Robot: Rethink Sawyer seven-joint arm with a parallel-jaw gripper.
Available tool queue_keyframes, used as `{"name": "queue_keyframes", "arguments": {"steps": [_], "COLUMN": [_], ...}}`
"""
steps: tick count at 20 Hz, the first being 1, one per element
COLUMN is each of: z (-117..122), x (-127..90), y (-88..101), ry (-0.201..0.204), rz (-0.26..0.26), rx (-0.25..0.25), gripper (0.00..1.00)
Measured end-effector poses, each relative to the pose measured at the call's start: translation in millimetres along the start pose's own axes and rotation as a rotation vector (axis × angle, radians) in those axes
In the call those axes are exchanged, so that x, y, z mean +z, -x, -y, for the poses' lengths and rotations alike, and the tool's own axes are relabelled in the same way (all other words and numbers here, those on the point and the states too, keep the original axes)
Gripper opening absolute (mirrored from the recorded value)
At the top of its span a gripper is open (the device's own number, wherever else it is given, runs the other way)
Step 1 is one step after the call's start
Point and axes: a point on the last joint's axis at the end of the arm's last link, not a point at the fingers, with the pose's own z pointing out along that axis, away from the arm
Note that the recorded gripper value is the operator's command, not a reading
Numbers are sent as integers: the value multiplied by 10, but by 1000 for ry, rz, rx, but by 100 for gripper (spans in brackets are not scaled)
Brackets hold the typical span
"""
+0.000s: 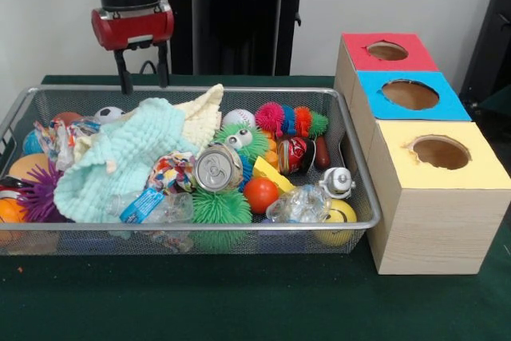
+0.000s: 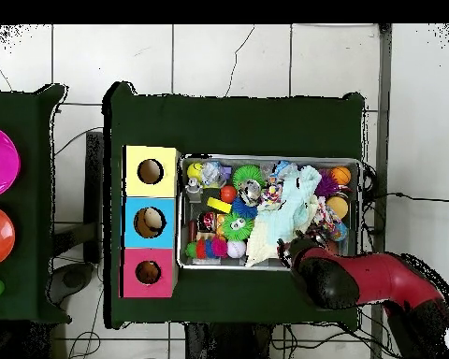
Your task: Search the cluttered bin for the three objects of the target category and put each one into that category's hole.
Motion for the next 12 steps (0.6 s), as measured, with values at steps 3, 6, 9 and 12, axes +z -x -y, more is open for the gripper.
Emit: {"name": "queue_keyframes", "arguments": {"steps": [3,6,9,12], "z": [-41,-138,-224,-324], "x": [91,318,525,732], "y": [27,108,182,225], "ry": [10,32,49,70], "rz": [11,47,86,125], "rx": [-6,-22,-37,-44], "gripper": [100,100,100,100]}}
